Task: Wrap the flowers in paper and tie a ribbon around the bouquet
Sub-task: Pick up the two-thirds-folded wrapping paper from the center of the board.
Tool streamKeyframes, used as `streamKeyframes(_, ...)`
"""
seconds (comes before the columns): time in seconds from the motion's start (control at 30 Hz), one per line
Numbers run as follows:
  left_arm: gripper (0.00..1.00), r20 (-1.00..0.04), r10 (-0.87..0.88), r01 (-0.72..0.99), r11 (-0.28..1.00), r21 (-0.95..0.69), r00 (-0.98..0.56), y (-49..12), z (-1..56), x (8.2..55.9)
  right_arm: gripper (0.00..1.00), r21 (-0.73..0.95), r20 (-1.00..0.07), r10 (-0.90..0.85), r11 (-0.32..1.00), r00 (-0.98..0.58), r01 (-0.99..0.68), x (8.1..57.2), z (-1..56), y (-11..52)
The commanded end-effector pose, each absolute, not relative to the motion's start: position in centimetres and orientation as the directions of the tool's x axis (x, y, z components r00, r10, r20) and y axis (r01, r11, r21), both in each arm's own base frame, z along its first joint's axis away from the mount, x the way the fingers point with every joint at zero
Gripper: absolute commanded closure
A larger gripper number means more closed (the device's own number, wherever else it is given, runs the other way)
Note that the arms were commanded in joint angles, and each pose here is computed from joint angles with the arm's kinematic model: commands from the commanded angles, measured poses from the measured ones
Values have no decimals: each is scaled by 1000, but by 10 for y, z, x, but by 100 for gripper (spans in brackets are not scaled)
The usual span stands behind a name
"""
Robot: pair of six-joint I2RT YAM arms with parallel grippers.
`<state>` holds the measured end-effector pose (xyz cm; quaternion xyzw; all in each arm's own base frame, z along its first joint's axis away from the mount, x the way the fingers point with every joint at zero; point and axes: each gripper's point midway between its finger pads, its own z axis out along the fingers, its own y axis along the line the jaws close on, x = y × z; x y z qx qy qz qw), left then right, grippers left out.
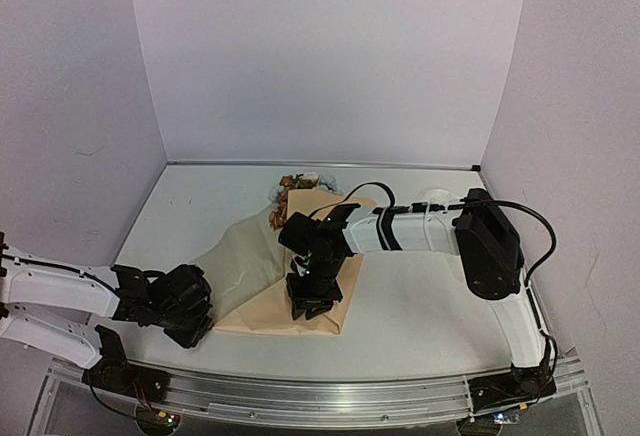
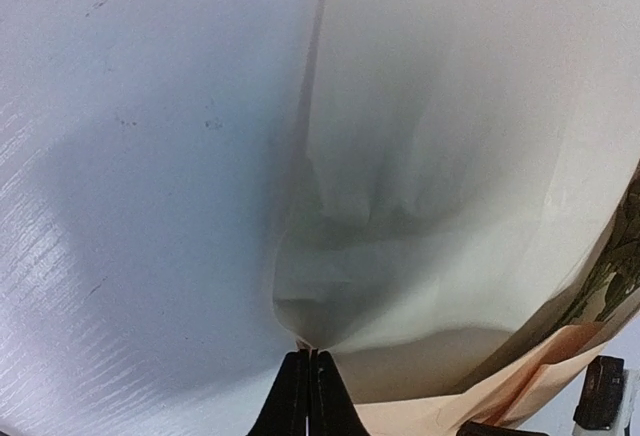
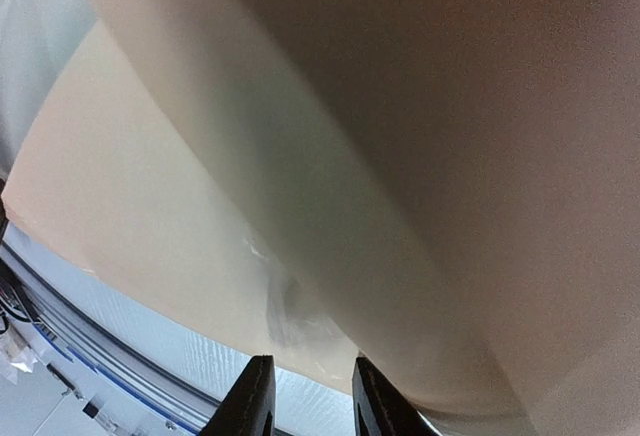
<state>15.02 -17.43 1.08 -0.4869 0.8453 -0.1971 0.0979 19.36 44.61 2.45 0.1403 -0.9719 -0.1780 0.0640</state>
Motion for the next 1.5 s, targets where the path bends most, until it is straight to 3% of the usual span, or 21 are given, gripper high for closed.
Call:
streamKeyframes(0.0, 100, -48, -857, -741, 471, -478, -513, -178, 34, 167, 73, 419, 49, -309, 869, -950, -262, 192, 55, 456)
streamKeyframes(0.13, 100, -108, -849, -705, 494, -509, -517, -173, 51, 176, 72, 430, 44, -332, 858, -942, -282, 187, 60, 458)
streamKeyframes(0.4, 100, -123, -832, -681, 519, -517, -540, -174, 58, 177, 73, 423, 43, -380, 844, -924, -328, 176, 60, 464)
streamKeyframes(0.73, 100, -112, -823, -666, 523, -531, -557, -174, 58, 175, 89, 426, 55, -337, 859, -940, -283, 188, 46, 488)
streamKeyframes(1.07, 100, -144, -821, -646, 530, -549, -552, -167, 72, 177, 97, 394, 87, -344, 874, -935, -284, 185, 22, 482)
streamKeyframes(1.47, 100, -322, -654, -358, 686, -633, -684, -214, 131, 214, 94, 381, 100, -343, 880, -934, -282, 186, 5, 486)
